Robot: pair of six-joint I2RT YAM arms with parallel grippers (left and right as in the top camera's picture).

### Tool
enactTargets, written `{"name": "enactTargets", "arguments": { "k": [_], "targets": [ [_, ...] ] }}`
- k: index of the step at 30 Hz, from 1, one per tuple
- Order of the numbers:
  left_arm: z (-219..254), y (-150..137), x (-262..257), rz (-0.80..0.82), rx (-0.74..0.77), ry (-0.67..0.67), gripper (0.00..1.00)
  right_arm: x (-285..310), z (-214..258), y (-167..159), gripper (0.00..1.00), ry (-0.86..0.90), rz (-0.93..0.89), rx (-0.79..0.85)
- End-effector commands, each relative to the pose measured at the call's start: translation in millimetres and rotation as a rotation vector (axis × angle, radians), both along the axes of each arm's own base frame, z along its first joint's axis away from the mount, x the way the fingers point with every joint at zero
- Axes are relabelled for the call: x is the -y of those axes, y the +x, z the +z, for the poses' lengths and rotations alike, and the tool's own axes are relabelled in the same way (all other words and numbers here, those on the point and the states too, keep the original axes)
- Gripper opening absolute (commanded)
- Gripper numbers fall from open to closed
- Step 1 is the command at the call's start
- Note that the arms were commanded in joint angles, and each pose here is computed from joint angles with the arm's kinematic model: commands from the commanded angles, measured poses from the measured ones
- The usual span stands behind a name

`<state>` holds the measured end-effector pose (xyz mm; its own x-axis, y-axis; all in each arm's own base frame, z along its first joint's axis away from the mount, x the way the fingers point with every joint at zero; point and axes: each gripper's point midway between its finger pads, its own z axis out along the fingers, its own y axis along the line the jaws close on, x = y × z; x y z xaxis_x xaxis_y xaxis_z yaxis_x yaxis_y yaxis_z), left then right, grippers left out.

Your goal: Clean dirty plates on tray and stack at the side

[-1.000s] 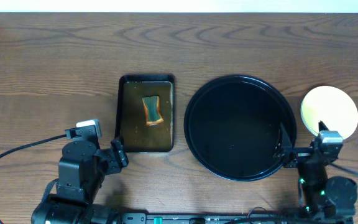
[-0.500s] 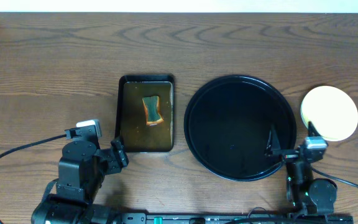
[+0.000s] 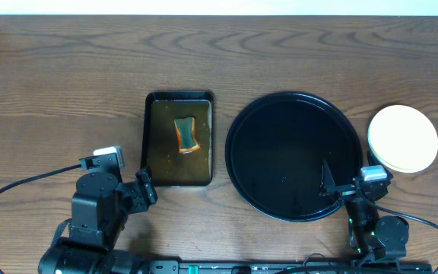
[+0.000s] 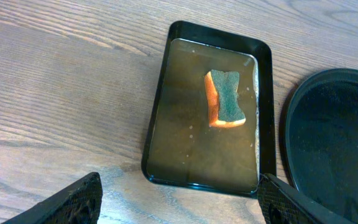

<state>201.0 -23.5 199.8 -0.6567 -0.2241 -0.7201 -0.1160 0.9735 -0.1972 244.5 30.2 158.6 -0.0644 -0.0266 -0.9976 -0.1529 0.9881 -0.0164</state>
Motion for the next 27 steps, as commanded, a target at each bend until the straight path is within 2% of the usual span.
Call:
{"name": "enactTargets", "arguments": {
  "k": [1,22,27],
  "targets": [
    [-1,0,-2,0.011,-0.002,0.002,0.81,-3,0,-1,0.99,-0.017,0.018,0.006],
    [-6,-6,-4,0.016,-0.020,0.008,0.81,-3,0,-1,0.99,-0.017,0.018,0.006],
    [-16,0,-6,0.008,0.042,0.005,0.80,-3,0,-1,0.99,-0.017,0.018,0.006]
  ]
}}
